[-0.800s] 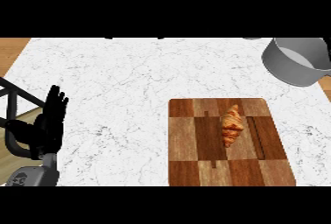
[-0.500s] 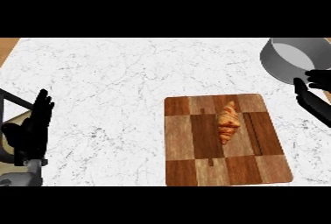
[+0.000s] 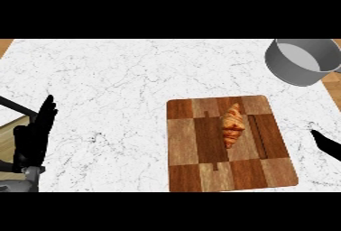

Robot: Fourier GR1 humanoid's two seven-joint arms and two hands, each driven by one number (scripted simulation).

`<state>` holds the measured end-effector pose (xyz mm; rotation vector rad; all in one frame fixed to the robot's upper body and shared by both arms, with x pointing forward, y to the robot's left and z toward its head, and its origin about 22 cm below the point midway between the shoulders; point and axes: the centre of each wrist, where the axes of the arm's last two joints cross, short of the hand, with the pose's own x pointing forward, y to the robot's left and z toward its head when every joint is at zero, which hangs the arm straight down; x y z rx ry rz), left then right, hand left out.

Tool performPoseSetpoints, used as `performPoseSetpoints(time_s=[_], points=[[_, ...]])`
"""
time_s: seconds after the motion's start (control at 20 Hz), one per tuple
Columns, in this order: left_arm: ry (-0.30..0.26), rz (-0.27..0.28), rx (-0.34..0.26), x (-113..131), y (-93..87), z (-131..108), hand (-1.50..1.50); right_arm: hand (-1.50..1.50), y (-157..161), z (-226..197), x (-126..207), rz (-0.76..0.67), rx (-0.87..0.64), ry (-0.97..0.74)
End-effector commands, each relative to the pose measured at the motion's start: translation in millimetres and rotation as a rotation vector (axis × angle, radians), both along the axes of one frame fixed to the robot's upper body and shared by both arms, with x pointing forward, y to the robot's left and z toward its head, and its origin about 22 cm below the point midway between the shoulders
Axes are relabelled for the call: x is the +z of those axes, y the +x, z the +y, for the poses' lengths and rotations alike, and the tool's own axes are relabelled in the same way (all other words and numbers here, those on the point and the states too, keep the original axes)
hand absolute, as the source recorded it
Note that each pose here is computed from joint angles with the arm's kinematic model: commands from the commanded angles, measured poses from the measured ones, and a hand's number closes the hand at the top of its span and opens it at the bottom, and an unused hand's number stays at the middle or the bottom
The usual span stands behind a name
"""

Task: Pick the croissant from the cutting board and place it in the pot

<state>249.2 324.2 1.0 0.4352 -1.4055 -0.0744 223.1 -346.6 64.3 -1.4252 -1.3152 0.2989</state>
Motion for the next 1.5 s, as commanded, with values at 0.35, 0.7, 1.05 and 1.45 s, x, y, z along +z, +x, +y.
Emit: performPoseSetpoints(time_s=[0.35, 0.7, 1.05, 1.45], points=[[0.037, 0.035, -0.069, 10.8, 6.4, -6.2, 0.0, -1.5, -9.2, 107.2, 11.3, 0.275, -0.197, -0.048], [0.047, 0.034, -0.113, 9.9, 7.1, -13.0, 0.0, -1.5, 33.3, 144.3, 20.5, 0.648, -0.306, -0.014], [0.04, 0.035, -0.1, 5.1, 6.2, -14.3, 0.0, -1.5, 60.6, 171.2, 8.0, 0.923, -0.323, 0.1], [0.044, 0.016, -0.099, 12.8, 7.3, -15.8, 0.0, -1.5, 104.4, 196.1, 18.4, 1.02, -0.358, 0.128]])
